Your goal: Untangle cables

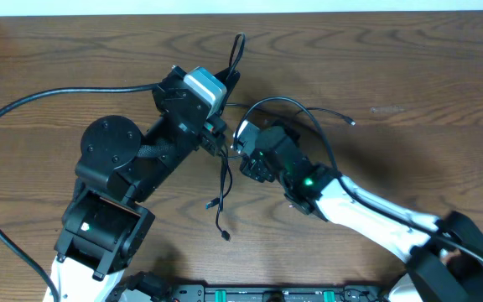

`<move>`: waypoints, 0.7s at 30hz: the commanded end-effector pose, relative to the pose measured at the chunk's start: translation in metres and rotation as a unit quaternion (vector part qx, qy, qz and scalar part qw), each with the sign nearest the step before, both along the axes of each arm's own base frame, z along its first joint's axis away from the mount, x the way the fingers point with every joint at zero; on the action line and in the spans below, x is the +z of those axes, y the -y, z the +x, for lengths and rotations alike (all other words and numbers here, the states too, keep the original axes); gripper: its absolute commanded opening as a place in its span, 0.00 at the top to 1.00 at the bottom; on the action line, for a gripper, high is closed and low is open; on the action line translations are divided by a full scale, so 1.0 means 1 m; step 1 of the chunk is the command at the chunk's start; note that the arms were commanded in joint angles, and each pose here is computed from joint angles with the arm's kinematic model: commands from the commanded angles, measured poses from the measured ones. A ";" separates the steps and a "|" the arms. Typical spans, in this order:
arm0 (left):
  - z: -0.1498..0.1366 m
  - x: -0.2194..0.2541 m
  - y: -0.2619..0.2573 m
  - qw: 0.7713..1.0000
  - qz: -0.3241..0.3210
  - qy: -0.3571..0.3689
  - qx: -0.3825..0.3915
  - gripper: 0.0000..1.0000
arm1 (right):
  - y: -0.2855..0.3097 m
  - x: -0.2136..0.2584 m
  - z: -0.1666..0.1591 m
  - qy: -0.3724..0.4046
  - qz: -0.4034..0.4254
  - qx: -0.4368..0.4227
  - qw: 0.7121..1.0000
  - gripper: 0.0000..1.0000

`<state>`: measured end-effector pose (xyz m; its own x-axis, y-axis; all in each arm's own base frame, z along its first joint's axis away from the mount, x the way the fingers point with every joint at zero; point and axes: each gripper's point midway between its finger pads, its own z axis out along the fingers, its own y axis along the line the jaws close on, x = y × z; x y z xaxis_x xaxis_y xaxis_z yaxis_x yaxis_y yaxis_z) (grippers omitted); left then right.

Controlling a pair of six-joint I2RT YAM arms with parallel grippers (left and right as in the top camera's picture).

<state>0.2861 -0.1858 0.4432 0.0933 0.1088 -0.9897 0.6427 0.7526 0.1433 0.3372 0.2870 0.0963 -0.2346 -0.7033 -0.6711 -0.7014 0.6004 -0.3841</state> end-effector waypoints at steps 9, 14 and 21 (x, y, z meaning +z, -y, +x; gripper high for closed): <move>-0.006 0.013 -0.001 1.000 -0.005 0.016 -0.005 0.93 | 0.002 -0.013 0.009 0.000 -0.006 -0.021 1.000 0.99; -0.005 0.010 -0.002 1.000 -0.002 0.011 -0.001 0.93 | 0.047 0.006 0.015 0.030 -0.051 -0.122 0.991 0.99; 0.002 0.000 -0.011 0.999 0.016 0.000 0.031 0.93 | 0.153 0.090 0.026 0.160 -0.068 -0.366 0.914 0.99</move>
